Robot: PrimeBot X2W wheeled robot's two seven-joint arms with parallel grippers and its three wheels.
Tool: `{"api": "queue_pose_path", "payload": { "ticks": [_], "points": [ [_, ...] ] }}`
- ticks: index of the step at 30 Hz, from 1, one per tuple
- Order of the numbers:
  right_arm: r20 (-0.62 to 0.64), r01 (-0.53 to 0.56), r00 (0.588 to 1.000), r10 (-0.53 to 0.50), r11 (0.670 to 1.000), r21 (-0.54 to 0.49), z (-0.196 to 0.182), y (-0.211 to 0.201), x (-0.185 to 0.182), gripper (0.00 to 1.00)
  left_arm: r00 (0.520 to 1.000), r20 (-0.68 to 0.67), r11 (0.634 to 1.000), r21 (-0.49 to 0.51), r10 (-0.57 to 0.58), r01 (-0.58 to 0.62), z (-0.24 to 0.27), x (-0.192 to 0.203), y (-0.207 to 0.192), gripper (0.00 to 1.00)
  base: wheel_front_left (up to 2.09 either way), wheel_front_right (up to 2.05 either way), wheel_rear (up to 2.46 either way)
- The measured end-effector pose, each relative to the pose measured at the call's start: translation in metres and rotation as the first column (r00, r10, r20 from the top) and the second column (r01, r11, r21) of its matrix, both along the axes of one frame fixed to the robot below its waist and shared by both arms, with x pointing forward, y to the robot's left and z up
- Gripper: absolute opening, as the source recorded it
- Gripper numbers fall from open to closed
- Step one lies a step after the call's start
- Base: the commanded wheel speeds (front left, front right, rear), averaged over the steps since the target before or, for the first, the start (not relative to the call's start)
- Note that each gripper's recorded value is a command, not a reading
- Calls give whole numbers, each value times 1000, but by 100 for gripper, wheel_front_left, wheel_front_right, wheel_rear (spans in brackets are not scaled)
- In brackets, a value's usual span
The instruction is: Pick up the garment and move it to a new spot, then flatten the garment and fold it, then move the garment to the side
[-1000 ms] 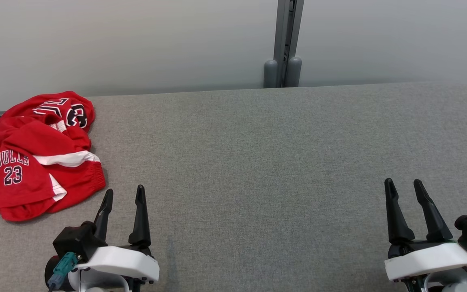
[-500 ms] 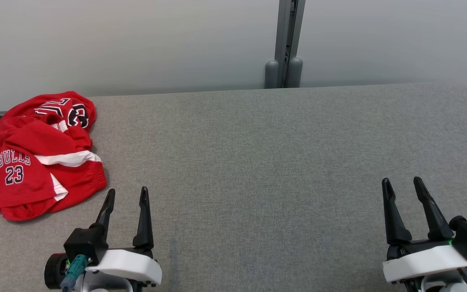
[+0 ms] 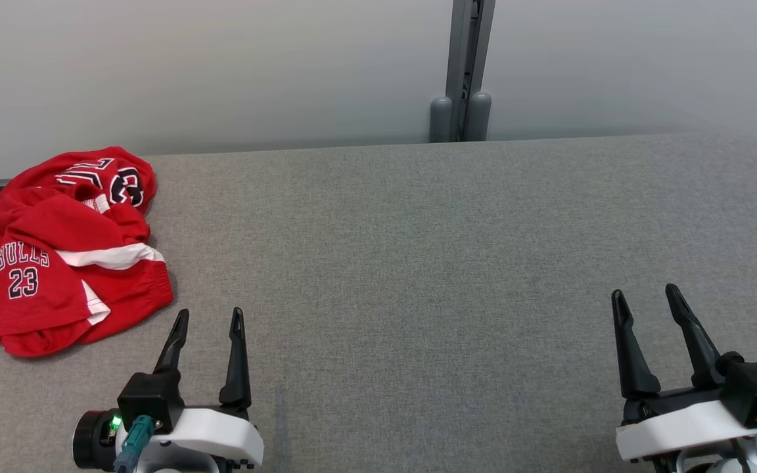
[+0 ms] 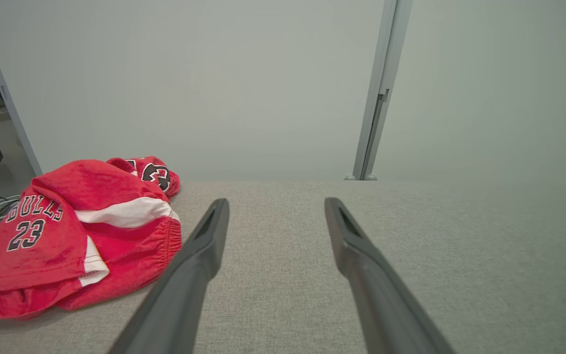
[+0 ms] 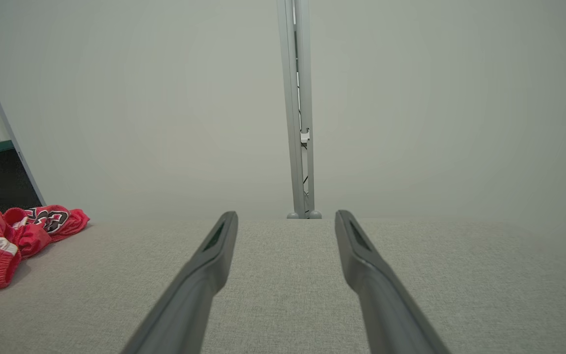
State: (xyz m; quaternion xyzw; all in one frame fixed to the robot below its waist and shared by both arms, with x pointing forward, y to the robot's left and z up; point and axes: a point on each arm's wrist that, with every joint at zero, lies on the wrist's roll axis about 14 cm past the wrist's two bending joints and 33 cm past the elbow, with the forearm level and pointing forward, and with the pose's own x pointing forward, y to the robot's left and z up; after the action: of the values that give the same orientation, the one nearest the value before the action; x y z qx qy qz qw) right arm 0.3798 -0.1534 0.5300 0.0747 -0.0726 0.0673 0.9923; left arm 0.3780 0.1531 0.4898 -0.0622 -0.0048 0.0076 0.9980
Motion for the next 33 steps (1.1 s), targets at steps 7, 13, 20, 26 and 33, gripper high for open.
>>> {"api": "queue_pose_path", "payload": {
  "ticks": [7,13,20,26,33],
  "points": [
    [11,-10,1000,10,999,-46,0,3,0,100,1000,8,999,54,-3,2,-1,-1,0,100,0,0,0],
    [5,-9,1000,9,999,-44,-2,3,-2,100,1000,6,998,56,-4,3,-1,-1,0,100,0,0,0],
    [1,-8,1000,8,999,-43,-3,3,-4,100,1000,8,998,56,-7,7,-1,-1,-2,100,0,0,0],
    [1,-8,1000,8,999,-44,-3,3,-5,100,1000,10,998,56,-8,8,0,-2,-2,100,0,0,0],
    [2,-10,1000,10,999,-43,-3,3,-6,100,1000,11,998,58,-5,5,0,-4,-1,100,0,0,0]
  ]
}}
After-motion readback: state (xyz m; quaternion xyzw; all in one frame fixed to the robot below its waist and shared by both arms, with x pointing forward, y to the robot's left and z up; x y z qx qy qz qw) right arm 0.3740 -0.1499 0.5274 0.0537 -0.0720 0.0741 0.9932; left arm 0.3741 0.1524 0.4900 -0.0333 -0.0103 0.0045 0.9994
